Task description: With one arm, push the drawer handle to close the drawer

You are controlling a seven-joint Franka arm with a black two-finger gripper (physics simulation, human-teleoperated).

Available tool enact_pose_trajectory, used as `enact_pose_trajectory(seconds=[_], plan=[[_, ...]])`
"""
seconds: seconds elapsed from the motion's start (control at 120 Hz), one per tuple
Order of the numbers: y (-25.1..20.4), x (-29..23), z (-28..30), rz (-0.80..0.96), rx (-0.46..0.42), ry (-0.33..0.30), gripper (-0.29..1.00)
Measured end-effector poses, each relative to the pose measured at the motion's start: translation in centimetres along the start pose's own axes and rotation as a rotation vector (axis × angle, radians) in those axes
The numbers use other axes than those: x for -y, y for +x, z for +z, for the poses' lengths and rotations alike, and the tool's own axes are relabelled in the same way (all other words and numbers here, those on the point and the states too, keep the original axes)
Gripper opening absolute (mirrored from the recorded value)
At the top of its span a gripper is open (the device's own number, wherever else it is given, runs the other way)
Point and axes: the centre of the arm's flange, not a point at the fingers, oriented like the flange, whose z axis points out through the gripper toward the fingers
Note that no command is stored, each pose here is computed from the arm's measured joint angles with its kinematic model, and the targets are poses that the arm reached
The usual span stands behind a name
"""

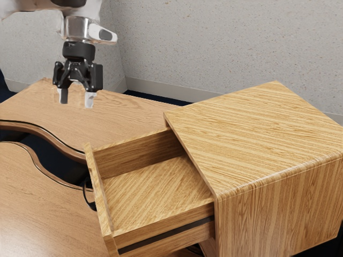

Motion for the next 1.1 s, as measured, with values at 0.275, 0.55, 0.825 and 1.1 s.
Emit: enact_pose_trajectory(seconds=[0.275,0.55,0.825,1.1], plan=[[-10.9,-0.7,13.7,0.010,-0.365,0.067,0.68],[-13.0,-4.5,17.2,0.175,-0.557,0.186,0.30],[-15.0,-7.3,19.9,0.270,-0.565,0.229,0.06],[-14.7,-8.9,21.8,0.302,-0.562,0.228,0.00]])
